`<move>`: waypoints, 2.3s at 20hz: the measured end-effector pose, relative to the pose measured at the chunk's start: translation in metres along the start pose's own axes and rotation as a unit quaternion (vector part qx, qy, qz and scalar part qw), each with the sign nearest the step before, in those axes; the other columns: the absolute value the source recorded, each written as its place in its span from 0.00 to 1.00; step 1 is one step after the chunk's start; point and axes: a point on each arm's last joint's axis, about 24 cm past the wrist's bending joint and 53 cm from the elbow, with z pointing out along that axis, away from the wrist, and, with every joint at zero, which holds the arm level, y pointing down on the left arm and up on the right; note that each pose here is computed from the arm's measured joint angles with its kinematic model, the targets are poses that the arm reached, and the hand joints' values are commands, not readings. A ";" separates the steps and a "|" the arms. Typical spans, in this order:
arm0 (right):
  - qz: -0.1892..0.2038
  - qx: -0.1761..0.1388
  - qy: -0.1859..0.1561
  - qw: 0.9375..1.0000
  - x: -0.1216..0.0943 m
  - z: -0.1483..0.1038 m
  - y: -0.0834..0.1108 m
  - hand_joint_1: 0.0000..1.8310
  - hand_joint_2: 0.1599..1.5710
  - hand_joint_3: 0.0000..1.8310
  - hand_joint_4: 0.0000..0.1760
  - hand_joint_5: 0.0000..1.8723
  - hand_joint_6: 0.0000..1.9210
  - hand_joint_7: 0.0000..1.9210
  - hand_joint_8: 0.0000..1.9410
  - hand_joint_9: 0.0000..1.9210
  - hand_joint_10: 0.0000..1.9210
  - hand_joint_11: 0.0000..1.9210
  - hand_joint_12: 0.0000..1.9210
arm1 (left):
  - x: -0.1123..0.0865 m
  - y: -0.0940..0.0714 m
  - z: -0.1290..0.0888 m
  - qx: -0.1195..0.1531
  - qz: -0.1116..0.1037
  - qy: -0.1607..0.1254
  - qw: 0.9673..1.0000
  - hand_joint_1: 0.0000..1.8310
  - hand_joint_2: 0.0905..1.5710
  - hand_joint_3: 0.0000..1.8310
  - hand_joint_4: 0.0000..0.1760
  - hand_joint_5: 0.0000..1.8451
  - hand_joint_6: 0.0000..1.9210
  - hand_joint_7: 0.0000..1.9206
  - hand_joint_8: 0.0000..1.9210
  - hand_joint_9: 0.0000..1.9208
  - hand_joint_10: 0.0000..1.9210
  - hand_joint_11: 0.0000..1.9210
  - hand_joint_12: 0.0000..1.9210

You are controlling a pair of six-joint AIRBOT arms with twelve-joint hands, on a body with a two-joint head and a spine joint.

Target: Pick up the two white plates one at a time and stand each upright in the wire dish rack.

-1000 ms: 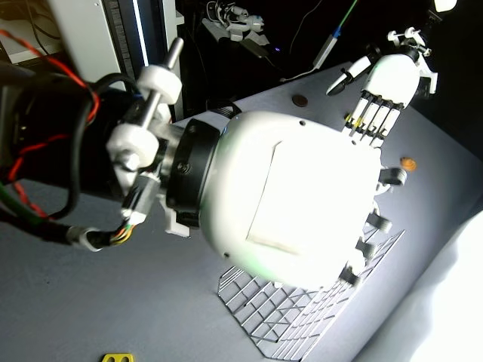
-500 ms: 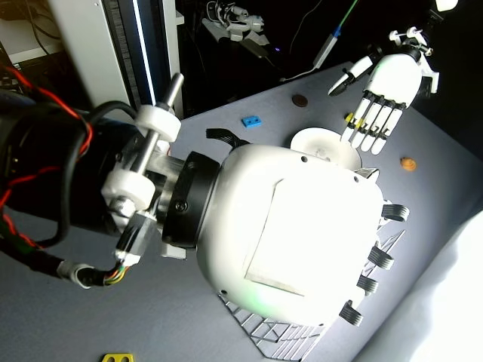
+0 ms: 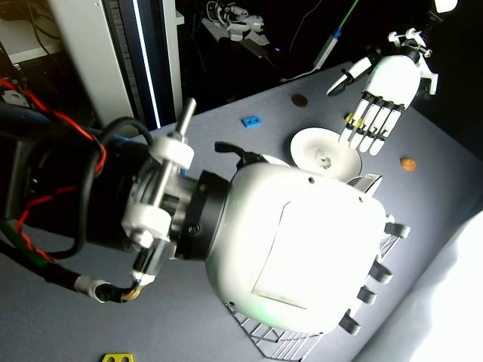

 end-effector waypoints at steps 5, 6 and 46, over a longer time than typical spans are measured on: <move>0.001 0.012 0.003 1.000 0.002 0.005 -0.014 0.67 0.65 0.00 0.15 0.56 0.47 0.57 0.39 0.64 0.01 0.43 0.45 | 0.000 0.001 0.001 0.000 -0.001 0.000 1.000 0.00 0.70 0.00 0.00 0.05 0.00 0.03 0.00 0.01 0.00 0.00 0.00; 0.002 0.014 0.002 1.000 0.001 0.006 -0.016 0.67 0.65 0.00 0.14 0.56 0.48 0.57 0.40 0.64 0.00 0.43 0.45 | 0.000 0.001 0.000 -0.001 -0.001 0.000 1.000 0.00 0.70 0.00 0.00 0.07 0.00 0.04 0.01 0.03 0.01 0.01 0.00; 0.030 0.063 -0.004 0.998 -0.002 0.020 -0.079 0.67 0.65 0.00 0.17 0.56 0.47 0.56 0.42 0.64 0.00 0.40 0.48 | 0.055 0.060 -0.002 -0.082 -0.028 0.063 0.994 0.00 0.69 0.00 0.00 0.06 0.01 0.05 0.01 0.04 0.01 0.02 0.01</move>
